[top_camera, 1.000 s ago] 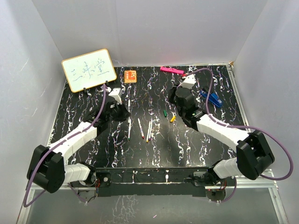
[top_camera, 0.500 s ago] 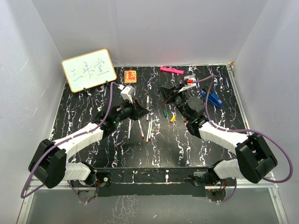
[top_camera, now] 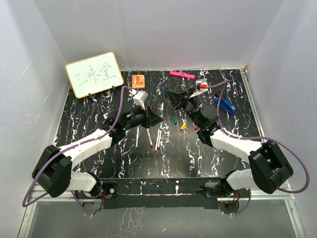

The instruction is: Insert the pens into the pen caps

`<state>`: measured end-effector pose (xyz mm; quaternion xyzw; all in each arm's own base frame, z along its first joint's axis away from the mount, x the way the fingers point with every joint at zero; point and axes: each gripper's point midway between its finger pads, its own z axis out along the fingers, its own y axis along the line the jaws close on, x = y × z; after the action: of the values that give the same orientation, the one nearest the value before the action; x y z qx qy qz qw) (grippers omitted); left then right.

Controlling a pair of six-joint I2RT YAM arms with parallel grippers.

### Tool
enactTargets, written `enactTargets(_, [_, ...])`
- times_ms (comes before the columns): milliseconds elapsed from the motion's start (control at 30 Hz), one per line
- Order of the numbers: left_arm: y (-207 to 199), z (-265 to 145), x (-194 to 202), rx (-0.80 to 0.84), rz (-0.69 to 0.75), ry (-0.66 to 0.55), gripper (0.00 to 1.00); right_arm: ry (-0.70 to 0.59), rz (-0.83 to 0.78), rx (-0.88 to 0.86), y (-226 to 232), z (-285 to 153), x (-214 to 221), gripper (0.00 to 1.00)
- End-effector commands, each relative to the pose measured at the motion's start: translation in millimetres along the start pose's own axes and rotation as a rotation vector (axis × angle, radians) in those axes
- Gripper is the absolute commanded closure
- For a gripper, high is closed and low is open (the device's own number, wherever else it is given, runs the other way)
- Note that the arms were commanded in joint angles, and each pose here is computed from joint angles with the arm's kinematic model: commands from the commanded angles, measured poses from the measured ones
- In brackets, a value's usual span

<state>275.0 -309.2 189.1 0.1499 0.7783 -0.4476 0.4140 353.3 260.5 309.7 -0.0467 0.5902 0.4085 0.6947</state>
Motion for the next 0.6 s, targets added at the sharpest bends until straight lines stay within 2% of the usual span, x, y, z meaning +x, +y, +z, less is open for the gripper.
enactTargets(0, [-26, 1, -26, 0.079, 0.044, -0.059, 1.00, -0.052, 0.007, -0.041, 8, 2, -12, 1.00])
enactTargets(567, [-29, 1, -30, 0.068, 0.071, -0.073, 1.00, -0.023, 0.022, -0.029, 4, 1, -1, 1.00])
